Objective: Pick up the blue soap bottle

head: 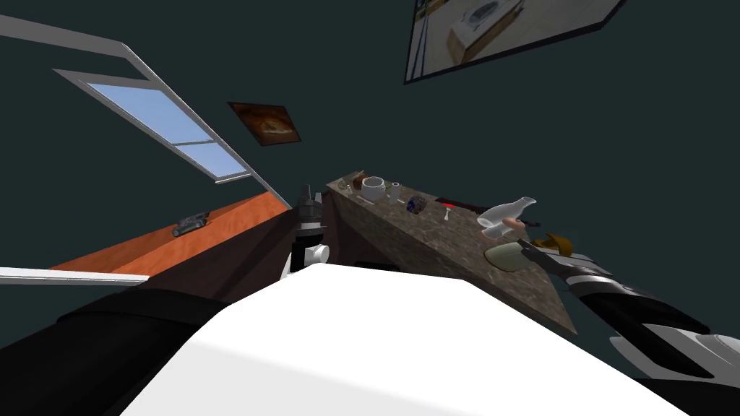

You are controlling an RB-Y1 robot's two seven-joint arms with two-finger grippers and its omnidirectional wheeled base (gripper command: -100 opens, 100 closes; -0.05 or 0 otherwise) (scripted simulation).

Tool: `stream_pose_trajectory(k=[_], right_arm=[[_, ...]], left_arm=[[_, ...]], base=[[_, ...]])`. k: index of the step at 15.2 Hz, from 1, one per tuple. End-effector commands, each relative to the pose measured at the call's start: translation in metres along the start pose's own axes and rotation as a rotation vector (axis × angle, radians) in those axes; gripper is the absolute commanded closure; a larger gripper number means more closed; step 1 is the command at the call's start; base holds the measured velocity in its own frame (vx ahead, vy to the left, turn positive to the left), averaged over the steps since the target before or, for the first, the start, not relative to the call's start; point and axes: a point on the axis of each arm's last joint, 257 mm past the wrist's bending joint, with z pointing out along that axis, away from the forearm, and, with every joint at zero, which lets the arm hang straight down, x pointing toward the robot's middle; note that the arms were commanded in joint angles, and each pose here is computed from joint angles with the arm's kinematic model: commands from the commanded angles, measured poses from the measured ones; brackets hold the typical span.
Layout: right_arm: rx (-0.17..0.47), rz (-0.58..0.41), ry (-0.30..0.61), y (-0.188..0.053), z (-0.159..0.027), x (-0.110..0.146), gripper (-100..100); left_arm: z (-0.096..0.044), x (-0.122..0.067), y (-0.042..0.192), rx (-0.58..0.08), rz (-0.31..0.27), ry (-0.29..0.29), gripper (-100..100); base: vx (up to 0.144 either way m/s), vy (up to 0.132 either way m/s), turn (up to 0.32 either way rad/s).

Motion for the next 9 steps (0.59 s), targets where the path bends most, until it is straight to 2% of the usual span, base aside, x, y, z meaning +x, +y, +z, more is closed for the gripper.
stream_pose_trajectory(k=[1,2,3,5,6,8,9], right_arm=[[-0.016,0.001,0.001,0.015,-0.002,-0.001,100],[-0.024,0.001,-0.006,0.02,-0.001,-0.005,100],[-0.016,0.008,0.026,0.025,-0.007,0.007,100],[-0.043,0.008,0.003,0.039,-0.006,-0.004,100],[-0.037,0.016,0.036,0.045,-0.012,0.007,100],[-0.062,0.019,0.015,0.058,-0.011,-0.003,100],[-0.05,0.008,0.013,0.05,-0.01,-0.002,100]], left_arm=[[0.0,0.0,0.0,0.0,0.0,0.0,0],[0.0,0.0,0.0,0.0,0.0,0.0,0],[0.0,0.0,0.0,0.0,0.0,0.0,0],[0.0,0.0,0.0,0.0,0.0,0.0,0],[0.0,0.0,0.0,0.0,0.0,0.0,0],[0.0,0.0,0.0,0.0,0.0,0.0,0],[0.0,0.0,0.0,0.0,0.0,0.0,0]], base=[[0.041,-0.056,-0.125],[0.025,-0.037,-0.069],[0.03,-0.05,-0.096],[0.03,-0.057,-0.098],[0.038,-0.061,-0.104],[0.032,-0.053,-0.083],[0.011,-0.017,-0.01]])
